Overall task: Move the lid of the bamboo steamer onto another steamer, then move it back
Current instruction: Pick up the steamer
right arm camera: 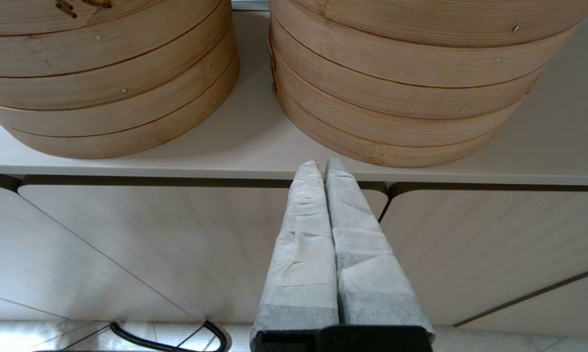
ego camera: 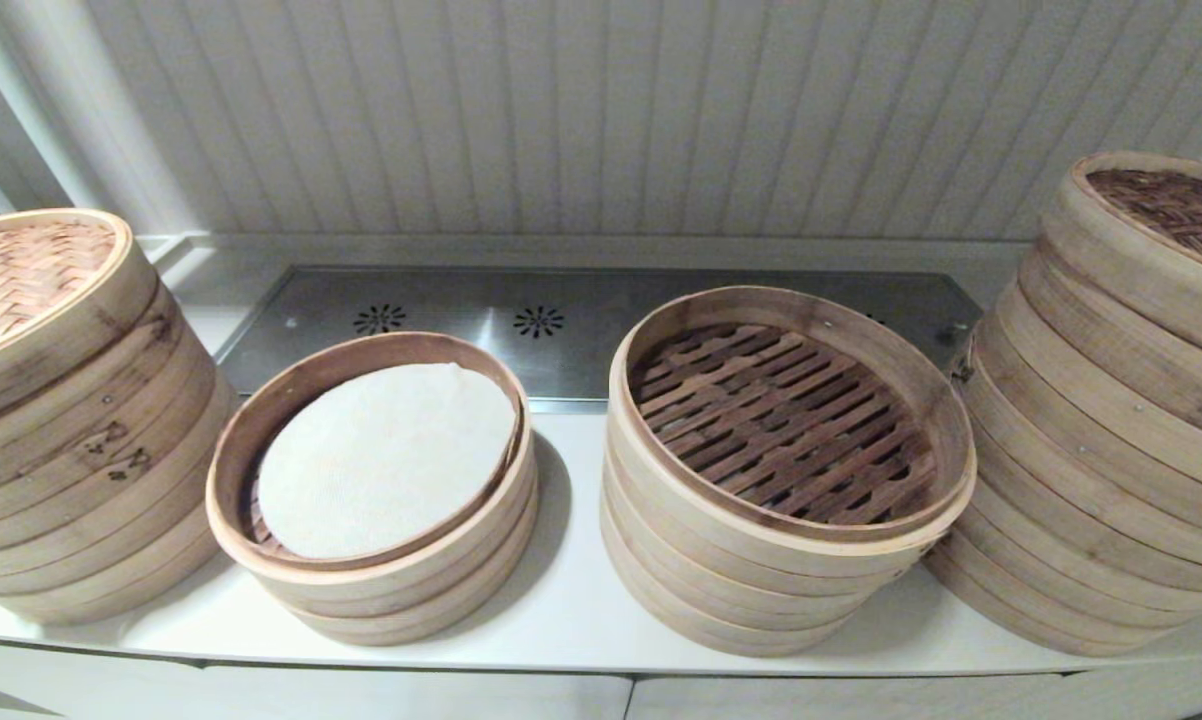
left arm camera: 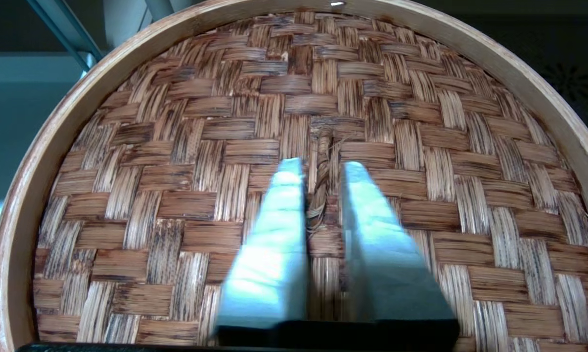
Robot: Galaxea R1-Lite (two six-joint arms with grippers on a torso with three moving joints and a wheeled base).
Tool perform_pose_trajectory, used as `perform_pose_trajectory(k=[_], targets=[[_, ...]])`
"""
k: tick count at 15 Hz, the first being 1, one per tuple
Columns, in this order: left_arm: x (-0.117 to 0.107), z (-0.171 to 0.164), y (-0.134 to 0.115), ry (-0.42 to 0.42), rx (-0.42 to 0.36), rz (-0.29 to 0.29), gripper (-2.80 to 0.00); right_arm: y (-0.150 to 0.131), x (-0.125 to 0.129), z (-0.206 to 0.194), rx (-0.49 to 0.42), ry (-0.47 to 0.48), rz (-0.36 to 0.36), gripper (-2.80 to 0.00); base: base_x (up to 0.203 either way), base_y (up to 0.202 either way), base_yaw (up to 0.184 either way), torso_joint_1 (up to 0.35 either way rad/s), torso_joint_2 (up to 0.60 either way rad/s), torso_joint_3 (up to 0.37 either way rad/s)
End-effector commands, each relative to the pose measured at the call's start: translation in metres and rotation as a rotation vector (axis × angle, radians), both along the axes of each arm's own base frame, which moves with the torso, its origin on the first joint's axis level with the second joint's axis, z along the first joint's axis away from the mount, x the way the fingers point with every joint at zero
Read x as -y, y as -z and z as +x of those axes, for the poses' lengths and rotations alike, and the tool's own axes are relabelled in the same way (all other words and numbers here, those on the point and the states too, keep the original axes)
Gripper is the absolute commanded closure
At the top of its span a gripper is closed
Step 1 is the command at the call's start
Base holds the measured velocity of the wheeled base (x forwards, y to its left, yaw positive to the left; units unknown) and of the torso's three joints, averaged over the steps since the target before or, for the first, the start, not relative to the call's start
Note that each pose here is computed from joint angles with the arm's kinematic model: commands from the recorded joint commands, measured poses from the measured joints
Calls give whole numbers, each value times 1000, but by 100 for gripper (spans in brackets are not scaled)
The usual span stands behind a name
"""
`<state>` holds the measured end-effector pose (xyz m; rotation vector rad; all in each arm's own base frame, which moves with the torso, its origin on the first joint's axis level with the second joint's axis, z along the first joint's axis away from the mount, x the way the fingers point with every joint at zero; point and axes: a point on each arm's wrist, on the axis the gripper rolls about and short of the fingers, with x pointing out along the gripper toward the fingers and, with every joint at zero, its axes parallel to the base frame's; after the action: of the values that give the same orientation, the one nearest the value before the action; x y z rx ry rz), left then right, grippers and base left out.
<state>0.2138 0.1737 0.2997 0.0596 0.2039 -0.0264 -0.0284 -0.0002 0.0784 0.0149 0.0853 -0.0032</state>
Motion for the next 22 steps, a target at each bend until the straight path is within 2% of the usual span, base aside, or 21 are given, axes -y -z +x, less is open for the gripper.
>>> perform_pose_trajectory(k=[1,5,8,12,14,15,16,19,20,22], targets=[[0,0,-1,4,4,-1,-280,0,0,0,0,0,0,0,0,0,0,0,0,0],[6,-6,-14,7,41,21,-280,0,0,0,-2,0,0,0,0,0,0,0,0,0],[28,-31,-47,0,133,31,-280,0,0,0,-4,-1,0,0,0,0,0,0,0,0],[93,-100,-100,49,308,37,-280,0,0,0,-4,-1,0,0,0,0,0,0,0,0],[128,-138,-115,107,337,21,-280,0,0,0,-2,1,0,0,0,0,0,0,0,0],[148,-160,-121,147,329,-8,-73,0,0,0,-1,1,0,0,0,0,0,0,0,0],[165,-177,-122,181,319,-37,0,0,0,0,-4,0,0,0,0,0,0,0,0,0],[210,-225,-110,324,288,-83,0,0,0,0,-4,0,0,0,0,0,0,0,0,0],[219,-233,-102,370,250,-124,0,0,0,0,-4,-1,0,0,0,0,0,0,0,0],[233,-248,-89,517,171,-208,0,0,0,0,-3,0,0,0,0,0,0,0,0,0]])
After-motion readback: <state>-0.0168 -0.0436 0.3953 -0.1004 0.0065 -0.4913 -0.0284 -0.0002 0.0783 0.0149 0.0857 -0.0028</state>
